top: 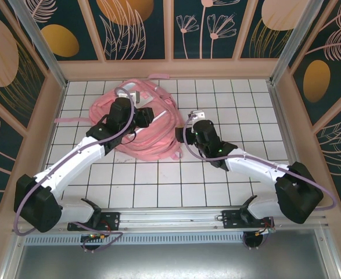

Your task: Pack the student bag

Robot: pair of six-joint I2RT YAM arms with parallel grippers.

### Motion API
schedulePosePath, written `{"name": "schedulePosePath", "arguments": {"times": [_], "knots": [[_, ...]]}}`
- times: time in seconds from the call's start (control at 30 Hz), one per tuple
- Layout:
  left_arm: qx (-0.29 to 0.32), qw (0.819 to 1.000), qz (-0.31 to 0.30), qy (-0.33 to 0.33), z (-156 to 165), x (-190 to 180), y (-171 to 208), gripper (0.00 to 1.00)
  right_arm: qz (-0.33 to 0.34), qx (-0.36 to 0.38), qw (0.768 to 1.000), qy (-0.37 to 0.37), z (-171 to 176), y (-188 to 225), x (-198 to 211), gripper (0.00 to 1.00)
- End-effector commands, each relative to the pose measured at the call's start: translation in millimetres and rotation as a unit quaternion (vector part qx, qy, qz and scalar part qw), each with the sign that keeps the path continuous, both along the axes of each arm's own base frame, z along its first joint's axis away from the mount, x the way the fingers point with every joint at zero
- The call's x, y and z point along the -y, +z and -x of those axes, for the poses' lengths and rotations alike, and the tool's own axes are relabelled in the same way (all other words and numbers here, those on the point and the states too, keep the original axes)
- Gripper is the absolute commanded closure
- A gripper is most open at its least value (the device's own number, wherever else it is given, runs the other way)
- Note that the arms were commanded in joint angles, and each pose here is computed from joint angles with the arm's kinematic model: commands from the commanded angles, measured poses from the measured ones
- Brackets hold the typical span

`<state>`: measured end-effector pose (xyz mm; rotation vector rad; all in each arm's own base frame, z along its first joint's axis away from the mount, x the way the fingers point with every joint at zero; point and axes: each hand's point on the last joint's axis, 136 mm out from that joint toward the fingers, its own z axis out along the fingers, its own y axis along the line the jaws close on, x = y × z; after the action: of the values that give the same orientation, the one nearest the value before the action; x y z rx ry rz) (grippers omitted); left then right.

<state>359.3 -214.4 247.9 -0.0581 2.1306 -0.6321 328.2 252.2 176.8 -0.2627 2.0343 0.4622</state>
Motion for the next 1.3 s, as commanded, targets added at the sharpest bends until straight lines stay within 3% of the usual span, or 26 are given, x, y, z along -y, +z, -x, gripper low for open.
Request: {"name": "schedulePosePath", "arguments": {"times": [0.0, 0.27, 0.43, 0.53, 0.73, 0.83, 0.87, 0.9, 1.03, 1.27], "knots": [[0.015, 0.999, -0.003, 0.051, 1, -22, 3, 0.58, -0.051, -0.019, 0.998, 0.016, -4, 3, -12, 0.2], [0.01, 0.983, -0.046, 0.178, 19, -82, -33, 0.49, -0.074, -0.132, 0.988, -0.013, -41, -44, -22, 0.19], [-0.005, 0.968, -0.065, 0.242, 32, -112, -66, 0.43, -0.137, -0.188, 0.972, 0.009, -68, -61, -29, 0.21], [-0.027, 0.966, -0.073, 0.248, 35, -114, -89, 0.43, -0.175, -0.222, 0.959, 0.023, -81, -71, -33, 0.25], [-0.048, 0.968, -0.07, 0.237, 32, -105, -109, 0.43, -0.212, -0.234, 0.947, 0.054, -85, -71, -50, 0.44], [-0.042, 0.969, -0.065, 0.234, 30, -103, -104, 0.43, -0.218, -0.238, 0.944, 0.06, -86, -73, -52, 0.76], [-0.04, 0.969, -0.063, 0.233, 30, -103, -102, 0.43, -0.222, -0.241, 0.943, 0.055, -86, -76, -50, 0.93], [-0.039, 0.97, -0.06, 0.232, 30, -102, -101, 0.43, -0.226, -0.241, 0.942, 0.049, -86, -77, -47, 1.0], [-0.035, 0.974, -0.049, 0.22, 31, -98, -94, 0.43, -0.234, -0.223, 0.946, 0.0, -84, -74, -20, 1.0], [-0.017, 0.979, -0.03, 0.203, 28, -91, -78, 0.42, -0.212, -0.167, 0.955, -0.125, -70, -56, 69, 1.0]]}}
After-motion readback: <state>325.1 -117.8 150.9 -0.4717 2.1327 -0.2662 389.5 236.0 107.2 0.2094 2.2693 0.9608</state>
